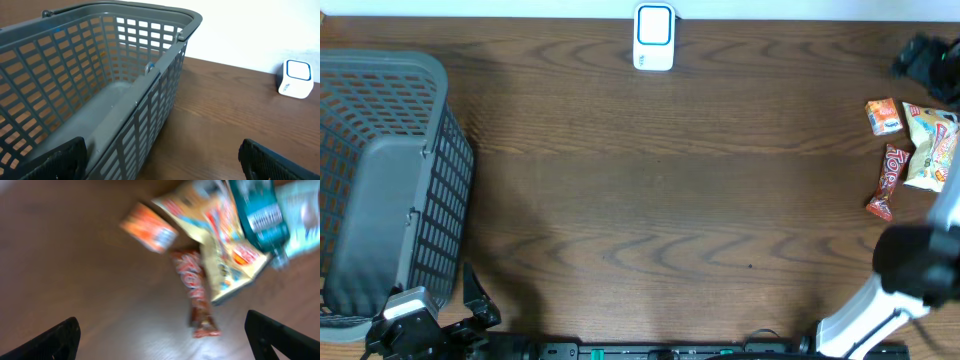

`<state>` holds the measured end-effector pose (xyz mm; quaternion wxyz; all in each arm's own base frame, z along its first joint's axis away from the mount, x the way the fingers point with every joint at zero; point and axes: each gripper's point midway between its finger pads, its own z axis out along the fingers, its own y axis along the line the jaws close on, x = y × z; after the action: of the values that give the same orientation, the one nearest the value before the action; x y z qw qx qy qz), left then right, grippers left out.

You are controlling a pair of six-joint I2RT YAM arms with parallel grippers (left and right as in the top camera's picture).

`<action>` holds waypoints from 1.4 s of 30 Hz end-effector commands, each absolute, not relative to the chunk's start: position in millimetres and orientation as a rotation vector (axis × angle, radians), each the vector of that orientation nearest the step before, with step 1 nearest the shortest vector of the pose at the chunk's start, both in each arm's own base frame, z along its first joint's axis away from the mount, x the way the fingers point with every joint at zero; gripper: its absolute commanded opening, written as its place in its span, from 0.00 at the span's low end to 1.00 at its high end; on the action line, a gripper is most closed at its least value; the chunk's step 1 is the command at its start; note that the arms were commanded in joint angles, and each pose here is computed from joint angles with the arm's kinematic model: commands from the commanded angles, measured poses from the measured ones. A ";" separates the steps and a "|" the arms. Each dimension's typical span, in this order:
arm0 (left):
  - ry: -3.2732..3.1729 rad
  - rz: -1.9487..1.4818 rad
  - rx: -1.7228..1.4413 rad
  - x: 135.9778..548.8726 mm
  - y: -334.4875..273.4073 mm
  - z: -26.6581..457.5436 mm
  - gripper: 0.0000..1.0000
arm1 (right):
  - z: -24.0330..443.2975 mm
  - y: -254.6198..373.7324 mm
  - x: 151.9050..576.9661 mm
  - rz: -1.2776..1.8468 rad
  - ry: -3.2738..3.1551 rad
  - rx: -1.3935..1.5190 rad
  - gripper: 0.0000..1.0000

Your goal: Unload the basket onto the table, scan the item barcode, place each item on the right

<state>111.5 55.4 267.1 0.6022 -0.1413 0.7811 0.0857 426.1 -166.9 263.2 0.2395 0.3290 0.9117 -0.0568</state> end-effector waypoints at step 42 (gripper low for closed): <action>1.953 0.221 -0.396 111.5 59.3 221.0 0.98 | 405.2 137.5 305.1 0.356 2.396 -0.091 0.99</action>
<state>111.5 55.4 267.1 0.6022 -0.1413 0.7811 0.0857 319.3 124.9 412.4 0.3716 -0.0214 0.9191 0.1289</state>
